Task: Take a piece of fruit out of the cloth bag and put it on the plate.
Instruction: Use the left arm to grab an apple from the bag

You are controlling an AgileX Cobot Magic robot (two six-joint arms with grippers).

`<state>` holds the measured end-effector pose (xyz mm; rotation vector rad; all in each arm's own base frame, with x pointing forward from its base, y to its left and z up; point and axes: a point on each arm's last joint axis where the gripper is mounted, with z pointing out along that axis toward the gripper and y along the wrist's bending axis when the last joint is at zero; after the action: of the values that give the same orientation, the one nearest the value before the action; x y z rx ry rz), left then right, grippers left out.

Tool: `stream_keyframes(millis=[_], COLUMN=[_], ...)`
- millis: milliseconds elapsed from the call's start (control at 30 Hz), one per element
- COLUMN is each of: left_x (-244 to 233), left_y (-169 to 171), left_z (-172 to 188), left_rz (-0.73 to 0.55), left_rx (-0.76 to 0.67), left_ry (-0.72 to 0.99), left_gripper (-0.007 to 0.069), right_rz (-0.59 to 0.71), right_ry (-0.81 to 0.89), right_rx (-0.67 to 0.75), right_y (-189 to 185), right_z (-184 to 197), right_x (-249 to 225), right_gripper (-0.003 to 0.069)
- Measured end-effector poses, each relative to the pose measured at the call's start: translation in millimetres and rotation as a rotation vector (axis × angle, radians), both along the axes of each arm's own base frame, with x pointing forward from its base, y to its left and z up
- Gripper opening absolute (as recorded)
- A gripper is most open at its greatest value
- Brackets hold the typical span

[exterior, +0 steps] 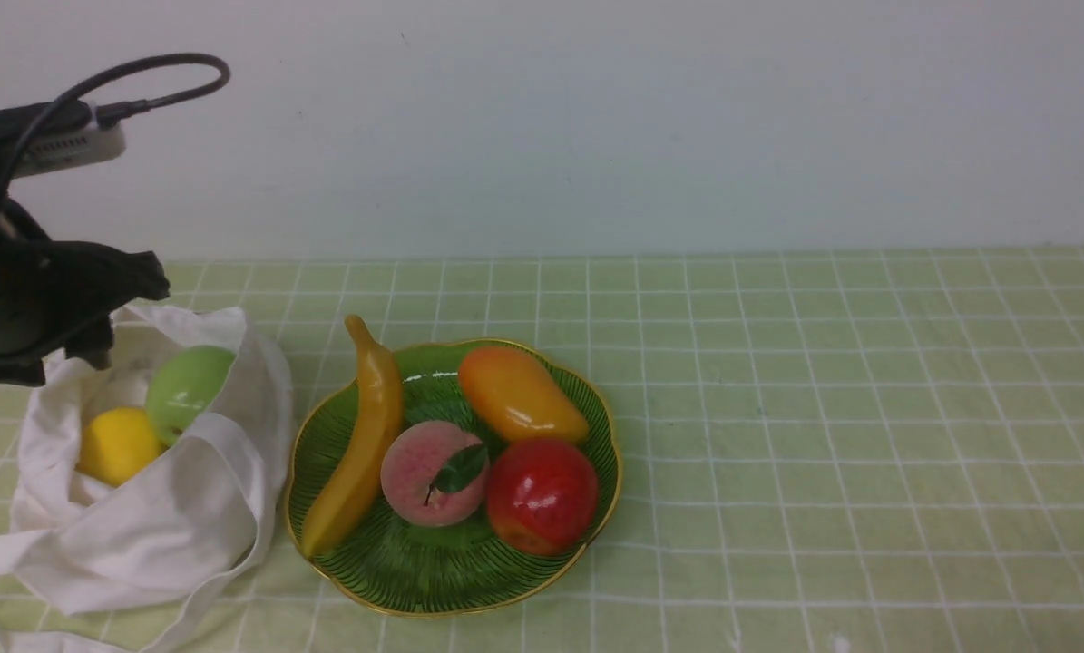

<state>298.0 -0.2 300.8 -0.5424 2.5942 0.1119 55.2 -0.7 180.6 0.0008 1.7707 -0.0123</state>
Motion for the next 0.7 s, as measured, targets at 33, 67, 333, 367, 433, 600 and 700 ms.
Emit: stream_keyframes(millis=[33,67,333,367,433,600,700], left_x=[5.1,10.4,50.0,53.1,58.1,67.6,70.4], left_y=[-0.3,-0.7,8.5,7.0,3.9,-2.2,-3.1], left_z=[-2.4,-4.8,-40.1,-46.7,-57.7,-76.9,-83.5], left_rz=[0.010,0.020,0.169,0.171,0.170,0.155,0.142], left_rx=[-0.005,-0.010,-0.119,-0.135,-0.168,-0.230,-0.234], left_ry=[0.005,0.008,0.068,0.086,0.107,0.135,0.148], left_gripper=[0.0363,0.0389,0.0521,0.0521,0.0521,0.0521,0.0521], right_rz=[0.000,0.000,0.000,0.000,0.000,0.000,0.000], right_ry=[0.000,0.000,0.000,0.000,0.000,0.000,0.000], right_rx=[0.000,0.000,0.000,0.000,0.000,0.000,0.000], right_y=[0.0,0.0,0.0,0.0,0.0,0.0,0.0], right_z=[0.0,0.0,0.0,0.0,0.0,0.0,0.0], right_x=[0.0,0.0,0.0,0.0,0.0,0.0,0.0], right_gripper=[-0.0015,-0.0015,-0.0015,-0.0015,-0.0015,-0.0015,-0.0015])
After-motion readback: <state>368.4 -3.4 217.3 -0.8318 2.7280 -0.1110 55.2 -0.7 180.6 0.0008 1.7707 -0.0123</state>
